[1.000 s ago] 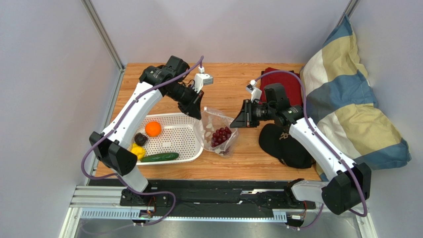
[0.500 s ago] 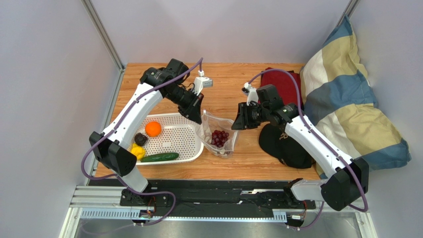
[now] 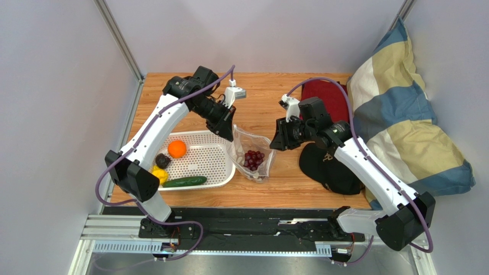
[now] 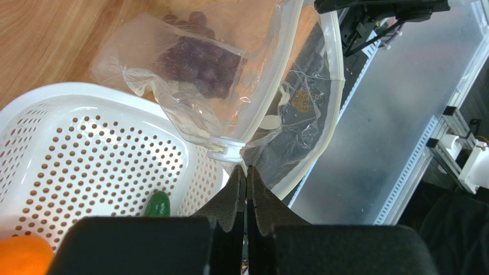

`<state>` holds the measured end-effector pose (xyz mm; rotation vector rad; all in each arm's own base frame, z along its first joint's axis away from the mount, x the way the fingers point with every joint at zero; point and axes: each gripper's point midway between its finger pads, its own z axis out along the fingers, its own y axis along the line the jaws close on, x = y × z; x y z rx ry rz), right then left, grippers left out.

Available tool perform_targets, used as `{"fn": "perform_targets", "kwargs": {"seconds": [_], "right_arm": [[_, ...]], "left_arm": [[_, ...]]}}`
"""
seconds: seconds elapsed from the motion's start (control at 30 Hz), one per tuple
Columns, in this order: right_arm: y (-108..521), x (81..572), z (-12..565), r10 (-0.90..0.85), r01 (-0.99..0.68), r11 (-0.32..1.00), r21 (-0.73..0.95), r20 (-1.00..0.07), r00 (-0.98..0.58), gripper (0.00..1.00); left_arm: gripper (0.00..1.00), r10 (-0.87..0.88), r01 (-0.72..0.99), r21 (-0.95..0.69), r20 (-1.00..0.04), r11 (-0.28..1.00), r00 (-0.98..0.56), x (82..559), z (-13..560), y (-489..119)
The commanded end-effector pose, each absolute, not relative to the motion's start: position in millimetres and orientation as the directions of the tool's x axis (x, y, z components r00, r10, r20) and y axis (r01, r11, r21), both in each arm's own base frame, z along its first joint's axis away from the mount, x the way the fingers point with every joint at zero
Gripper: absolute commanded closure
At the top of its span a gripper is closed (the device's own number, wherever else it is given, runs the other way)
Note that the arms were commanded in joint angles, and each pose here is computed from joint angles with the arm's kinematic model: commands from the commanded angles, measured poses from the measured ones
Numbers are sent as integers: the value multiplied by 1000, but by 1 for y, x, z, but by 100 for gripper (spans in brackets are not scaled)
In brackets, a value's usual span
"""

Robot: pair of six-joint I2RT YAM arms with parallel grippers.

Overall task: Place the food in the zip-top bag and seal the zipper
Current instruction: Adjust the zipper food storage bag at the center of the board.

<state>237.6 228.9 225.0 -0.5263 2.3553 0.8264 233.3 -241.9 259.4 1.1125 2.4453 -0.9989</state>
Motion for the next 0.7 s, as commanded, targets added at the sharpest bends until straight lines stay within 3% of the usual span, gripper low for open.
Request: {"fn": "perform_targets", "kwargs": {"seconds": [0.0, 0.13, 0.23, 0.3, 0.37, 0.4, 0.5, 0.6, 0.67], "right_arm": [[243, 235, 243, -210, -616, 672, 411, -692, -691, 71], [248, 234, 244, -222, -629, 663, 407, -695, -684, 100], [245, 227, 251, -220, -626, 657, 420, -687, -692, 100], [248, 214, 254, -212, -621, 617, 483, -658, -722, 100], [251, 206, 253, -191, -590, 581, 561, -611, -769, 100], [259, 198, 259, -178, -570, 533, 625, -576, -798, 100], [269, 201, 253, -171, -526, 514, 678, -520, -837, 100], [272, 219, 244, -148, -486, 549, 680, -493, -857, 100], [274, 227, 240, -125, -457, 560, 691, -474, -872, 100]], "left_arm": [[100, 550, 730, -500, -482, 467, -682, 224, 271, -239], [100, 551, 742, -490, -498, 457, -669, 223, 274, -239], [100, 502, 715, -486, -509, 503, -699, 235, 274, -235], [100, 472, 680, -406, -503, 611, -724, 254, 265, -222], [99, 433, 655, -283, -562, 700, -705, 281, 256, -211], [98, 394, 658, -271, -622, 702, -677, 291, 264, -216], [91, 356, 639, -326, -616, 697, -703, 296, 254, -228], [69, 314, 612, -316, -639, 725, -702, 312, 251, -225], [7, 207, 557, -410, -640, 723, -740, 318, 251, -215]]}}
